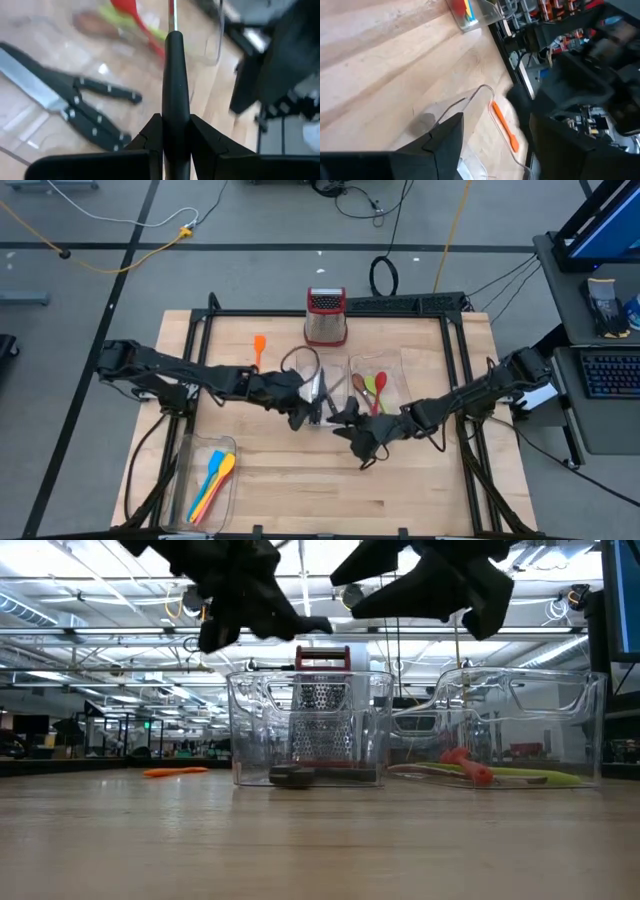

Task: Pick & Place Kitchen Items
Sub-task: Put the black knife into the middle transparent bin, then put the orange spatula into the left transparent bin

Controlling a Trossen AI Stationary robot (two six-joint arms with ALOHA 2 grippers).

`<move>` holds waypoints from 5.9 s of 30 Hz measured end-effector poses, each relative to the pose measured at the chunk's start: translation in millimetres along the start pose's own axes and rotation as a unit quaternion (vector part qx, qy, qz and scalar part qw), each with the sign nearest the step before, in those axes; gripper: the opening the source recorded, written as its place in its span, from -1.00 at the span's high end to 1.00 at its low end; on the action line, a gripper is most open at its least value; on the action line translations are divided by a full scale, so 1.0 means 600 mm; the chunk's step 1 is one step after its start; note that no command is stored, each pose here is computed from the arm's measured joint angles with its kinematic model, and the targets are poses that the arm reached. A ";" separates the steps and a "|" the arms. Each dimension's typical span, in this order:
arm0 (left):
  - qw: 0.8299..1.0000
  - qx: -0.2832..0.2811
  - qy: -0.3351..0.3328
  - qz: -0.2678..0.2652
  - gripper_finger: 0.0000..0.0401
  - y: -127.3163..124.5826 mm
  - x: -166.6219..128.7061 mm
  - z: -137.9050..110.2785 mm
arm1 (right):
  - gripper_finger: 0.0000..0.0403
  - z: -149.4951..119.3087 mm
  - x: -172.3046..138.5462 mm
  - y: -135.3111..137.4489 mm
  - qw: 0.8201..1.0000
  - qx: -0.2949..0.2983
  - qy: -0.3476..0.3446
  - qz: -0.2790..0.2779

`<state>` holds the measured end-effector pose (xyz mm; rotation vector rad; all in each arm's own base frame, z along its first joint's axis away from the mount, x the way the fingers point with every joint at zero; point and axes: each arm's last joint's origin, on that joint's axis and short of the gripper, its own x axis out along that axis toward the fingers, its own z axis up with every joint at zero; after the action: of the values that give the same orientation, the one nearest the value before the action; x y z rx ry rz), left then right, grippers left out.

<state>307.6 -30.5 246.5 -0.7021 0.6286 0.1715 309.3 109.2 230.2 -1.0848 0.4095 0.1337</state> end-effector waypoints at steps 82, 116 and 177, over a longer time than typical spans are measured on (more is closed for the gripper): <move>0.972 -0.150 0.035 0.176 0.20 0.026 -0.121 0.103 | -0.07 0.124 -0.141 0.096 0.969 -0.014 0.126 -0.213; 0.912 -0.245 0.046 0.327 -0.52 0.276 -0.129 0.063 | -0.07 0.104 -0.151 0.077 0.973 0.048 0.113 -0.195; 0.827 -0.381 0.129 0.394 -0.42 0.390 -0.004 0.021 | -0.07 -0.202 -0.312 0.079 0.868 0.432 -0.236 0.062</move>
<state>229.6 155.2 126.6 -1.2128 1.1115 1.1657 91.7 42.3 215.1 -0.1138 0.0605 0.2894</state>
